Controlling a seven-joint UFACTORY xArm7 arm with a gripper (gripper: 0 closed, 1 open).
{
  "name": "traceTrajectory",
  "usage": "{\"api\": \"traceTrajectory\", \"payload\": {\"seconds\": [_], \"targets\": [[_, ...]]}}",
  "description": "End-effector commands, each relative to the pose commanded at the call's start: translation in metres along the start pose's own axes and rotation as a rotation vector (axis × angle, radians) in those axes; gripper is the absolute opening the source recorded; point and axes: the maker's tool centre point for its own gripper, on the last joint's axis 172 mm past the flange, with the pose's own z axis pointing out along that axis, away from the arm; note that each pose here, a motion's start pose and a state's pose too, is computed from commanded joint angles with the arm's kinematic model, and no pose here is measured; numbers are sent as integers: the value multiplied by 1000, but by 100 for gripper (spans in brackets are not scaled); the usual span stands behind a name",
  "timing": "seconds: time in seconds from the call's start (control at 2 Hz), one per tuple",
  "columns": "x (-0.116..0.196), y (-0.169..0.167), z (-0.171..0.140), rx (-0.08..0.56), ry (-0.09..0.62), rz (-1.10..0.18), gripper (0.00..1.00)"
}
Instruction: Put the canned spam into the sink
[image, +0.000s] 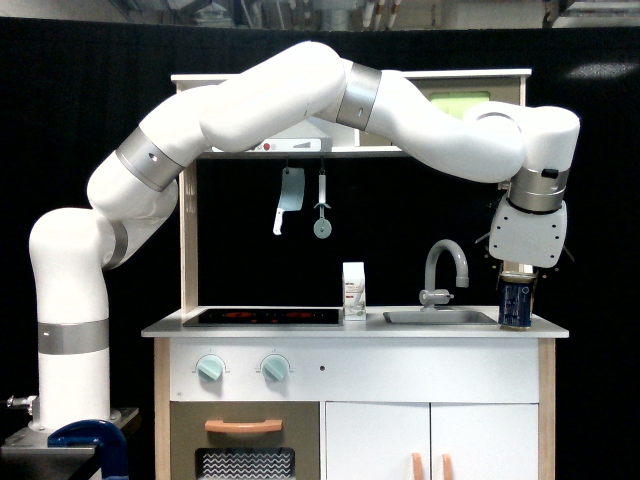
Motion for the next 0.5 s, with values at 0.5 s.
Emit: {"api": "traceTrajectory", "payload": {"seconds": [0.5], "targets": [[-27, -40, -38, 0, 0, 0, 0]]}}
